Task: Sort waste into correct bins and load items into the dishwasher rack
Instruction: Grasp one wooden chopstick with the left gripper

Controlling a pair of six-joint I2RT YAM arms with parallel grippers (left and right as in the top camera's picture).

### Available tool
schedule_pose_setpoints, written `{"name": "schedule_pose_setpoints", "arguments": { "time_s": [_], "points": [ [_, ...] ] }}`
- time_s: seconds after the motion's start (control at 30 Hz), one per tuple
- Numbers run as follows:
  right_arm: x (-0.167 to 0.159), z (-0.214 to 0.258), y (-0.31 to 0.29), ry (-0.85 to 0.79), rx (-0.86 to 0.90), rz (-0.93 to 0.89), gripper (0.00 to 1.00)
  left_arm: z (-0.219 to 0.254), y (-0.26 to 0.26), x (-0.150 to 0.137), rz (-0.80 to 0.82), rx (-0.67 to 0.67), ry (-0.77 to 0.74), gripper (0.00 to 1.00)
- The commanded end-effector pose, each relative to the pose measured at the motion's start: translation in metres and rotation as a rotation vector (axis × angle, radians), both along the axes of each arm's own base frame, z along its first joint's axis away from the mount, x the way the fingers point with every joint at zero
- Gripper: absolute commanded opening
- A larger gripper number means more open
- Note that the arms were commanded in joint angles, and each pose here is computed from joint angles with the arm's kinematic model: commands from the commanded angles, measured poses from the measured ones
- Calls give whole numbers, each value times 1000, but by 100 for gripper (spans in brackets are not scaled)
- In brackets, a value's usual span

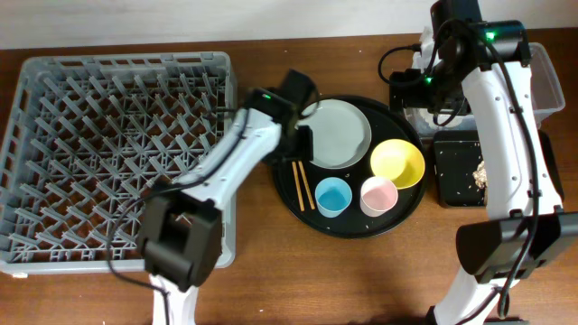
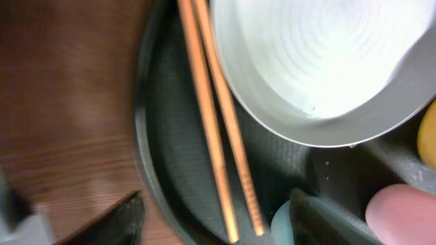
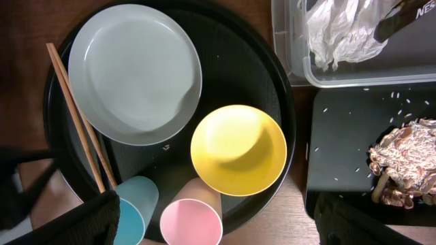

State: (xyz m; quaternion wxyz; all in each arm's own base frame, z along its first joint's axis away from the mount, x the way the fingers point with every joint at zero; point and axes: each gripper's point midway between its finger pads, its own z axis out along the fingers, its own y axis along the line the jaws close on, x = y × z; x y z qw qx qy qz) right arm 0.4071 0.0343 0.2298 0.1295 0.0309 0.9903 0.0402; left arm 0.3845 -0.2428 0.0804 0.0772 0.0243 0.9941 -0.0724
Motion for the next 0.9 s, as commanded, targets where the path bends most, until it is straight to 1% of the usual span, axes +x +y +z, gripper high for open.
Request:
{"name": "schedule_pose_setpoints", "arguments": {
  "time_s": [0.0, 0.13, 0.2, 0.3, 0.4, 0.6, 0.63, 0.67, 0.7, 0.73, 0.87],
  "points": [
    [1, 5, -2, -15, -14, -1, 92, -30, -9, -8, 49, 46, 44, 52],
    [1, 4, -2, -14, -15, -1, 92, -44, -14, -16, 38, 68, 76, 48],
    [1, 4, -2, -14, -15, -1, 92, -48, -14, -19, 32, 75, 85, 44],
    [0, 4, -3, -11, -15, -2, 92, -59, -12, -23, 33, 80, 93, 44],
    [0, 4, -3, -11, -15, -2, 92, -71, -12, -25, 68, 68, 92, 45],
    [-1, 4, -3, -6, -15, -2, 92, -87, -18, -19, 62, 32, 42, 45],
    [-1, 4, -3, -6, -15, -2, 92, -88, -19, -19, 62, 32, 41, 40],
    [-1, 4, -3, -6, -15, -2, 92, -88, -19, -19, 61, 32, 40, 26],
    [-2, 4, -3, -5, -16, -2, 92, -88, -18, -19, 62, 34, 42, 10],
    [-2, 4, -3, -3, -16, -2, 92, -88, -19, -20, 62, 33, 44, 0],
    [-4, 3, -3, 3, -21, 17, 92, -88, -22, -22, 57, 12, 60, 0]
  ]
}}
